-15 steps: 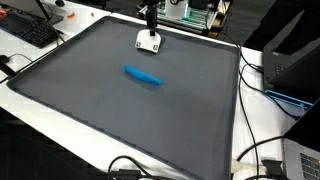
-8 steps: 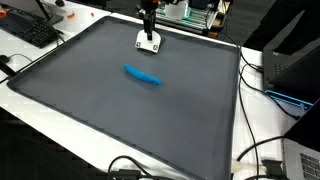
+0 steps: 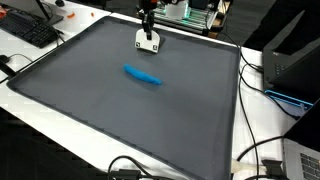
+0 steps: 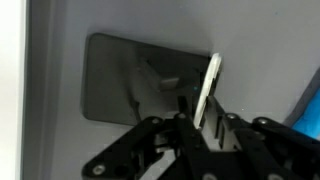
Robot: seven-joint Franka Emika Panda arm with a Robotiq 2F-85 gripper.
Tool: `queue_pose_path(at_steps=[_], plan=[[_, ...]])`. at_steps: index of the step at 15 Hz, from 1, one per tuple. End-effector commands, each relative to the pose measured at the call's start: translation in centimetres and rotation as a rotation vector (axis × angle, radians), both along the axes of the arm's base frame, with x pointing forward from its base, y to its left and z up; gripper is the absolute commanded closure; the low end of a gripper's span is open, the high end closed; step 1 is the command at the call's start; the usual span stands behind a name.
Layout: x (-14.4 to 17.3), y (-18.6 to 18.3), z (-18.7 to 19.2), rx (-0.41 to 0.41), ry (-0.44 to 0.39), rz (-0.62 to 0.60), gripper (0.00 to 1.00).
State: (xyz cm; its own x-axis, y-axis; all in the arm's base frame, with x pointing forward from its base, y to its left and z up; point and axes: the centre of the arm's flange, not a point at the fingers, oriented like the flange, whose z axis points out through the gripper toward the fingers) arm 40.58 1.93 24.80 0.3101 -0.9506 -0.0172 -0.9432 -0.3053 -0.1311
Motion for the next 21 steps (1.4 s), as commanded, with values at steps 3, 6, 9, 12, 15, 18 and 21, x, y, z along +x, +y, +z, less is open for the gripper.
queue_pose_path(at_steps=[3,6,9,12,15,18,21], plan=[[0.6,0.0,0.3,0.001,-0.039,-0.062,1.00],[0.8,0.0,1.0,0.008,-0.040,-0.081,0.99],[1.2,0.1,3.3,0.016,-0.056,-0.076,0.99],[2.1,0.9,6.2,0.006,-0.055,-0.004,0.99],[3.9,2.6,8.9,-0.016,-0.025,0.117,0.99],[6.1,4.8,10.7,-0.038,0.010,0.277,0.99],[8.5,7.0,12.0,-0.051,0.005,0.443,0.99]])
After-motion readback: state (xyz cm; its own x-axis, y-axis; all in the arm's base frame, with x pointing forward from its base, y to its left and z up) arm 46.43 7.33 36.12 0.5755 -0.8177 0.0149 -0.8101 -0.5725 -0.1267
